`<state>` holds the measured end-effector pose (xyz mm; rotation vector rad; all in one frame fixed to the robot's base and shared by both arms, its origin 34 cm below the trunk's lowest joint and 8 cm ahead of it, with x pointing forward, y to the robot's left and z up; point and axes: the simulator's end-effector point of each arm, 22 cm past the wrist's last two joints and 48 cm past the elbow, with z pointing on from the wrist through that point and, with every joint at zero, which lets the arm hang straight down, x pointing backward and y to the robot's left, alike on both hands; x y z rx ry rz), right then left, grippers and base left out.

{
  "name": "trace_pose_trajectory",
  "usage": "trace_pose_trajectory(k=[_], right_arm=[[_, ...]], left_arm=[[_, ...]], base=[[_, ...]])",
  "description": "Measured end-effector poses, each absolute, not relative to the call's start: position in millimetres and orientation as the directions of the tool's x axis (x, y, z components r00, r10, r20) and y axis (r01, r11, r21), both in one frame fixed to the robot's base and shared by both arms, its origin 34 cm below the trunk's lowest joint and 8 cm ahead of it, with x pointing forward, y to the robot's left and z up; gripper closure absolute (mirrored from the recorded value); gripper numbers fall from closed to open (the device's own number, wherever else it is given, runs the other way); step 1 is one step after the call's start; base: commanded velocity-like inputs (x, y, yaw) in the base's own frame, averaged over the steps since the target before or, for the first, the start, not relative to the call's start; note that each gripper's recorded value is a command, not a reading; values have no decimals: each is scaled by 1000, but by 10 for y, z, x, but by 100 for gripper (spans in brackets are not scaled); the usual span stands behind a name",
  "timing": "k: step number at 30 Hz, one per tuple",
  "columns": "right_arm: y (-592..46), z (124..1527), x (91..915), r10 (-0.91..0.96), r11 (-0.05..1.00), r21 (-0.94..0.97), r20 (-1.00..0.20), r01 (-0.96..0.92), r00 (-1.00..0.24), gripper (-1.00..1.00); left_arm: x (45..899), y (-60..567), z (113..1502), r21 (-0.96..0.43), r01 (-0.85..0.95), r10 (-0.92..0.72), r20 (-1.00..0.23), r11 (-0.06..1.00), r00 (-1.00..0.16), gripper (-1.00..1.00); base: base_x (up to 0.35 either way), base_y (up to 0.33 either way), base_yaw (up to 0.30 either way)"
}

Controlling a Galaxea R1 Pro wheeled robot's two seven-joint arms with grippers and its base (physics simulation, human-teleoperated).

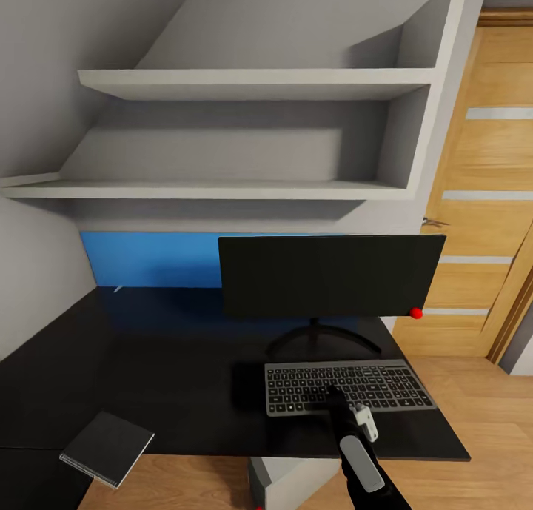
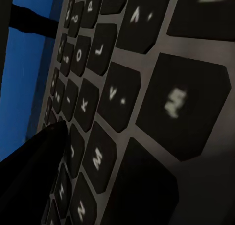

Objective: In the bedroom, organize the workspace by keeping the computer under the desk, ensuring the monitor is on the desk, placing the keyboard on the desk next to the monitor, placing the mouse on the desk next to the keyboard, moving the folder from the swivel chair onto the desk next to the mouse, stacking the notebook on top of the folder with the pen on top of the notebook, and positioning the swivel chair next to the desk.

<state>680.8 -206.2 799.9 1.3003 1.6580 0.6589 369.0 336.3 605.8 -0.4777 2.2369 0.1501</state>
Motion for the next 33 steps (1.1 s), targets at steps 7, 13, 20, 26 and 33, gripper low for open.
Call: trace_pose_trajectory(k=[7, 13, 20, 26, 33], right_arm=[[-2106, 7885, 6738, 945, 298, 799, -326, 521, -42, 100], [-2107, 7870, 6727, 945, 298, 795, -325, 529, -44, 100], [-2107, 7866, 6725, 945, 297, 794, -325, 530, -44, 100], [-2107, 7862, 6725, 945, 297, 794, -324, 531, -44, 100], [-2111, 7838, 6709, 945, 295, 787, -323, 542, -46, 100]], left_arm=[[3689, 3363, 6058, -50, -387, -288, -755, 921, -588, -100], [3689, 3364, 6059, -50, -387, -288, -756, 921, -588, -100], [3689, 3363, 6059, -50, -387, -288, -755, 921, -588, -100], [3692, 3363, 6060, -50, -386, -288, -756, 921, -588, -100], [3693, 3377, 6065, -47, -387, -285, -758, 921, -586, -100]], base=[[0, 0, 0], [100, 0, 0], [132, 0, 0], [12, 0, 0], [1, 0, 0]])
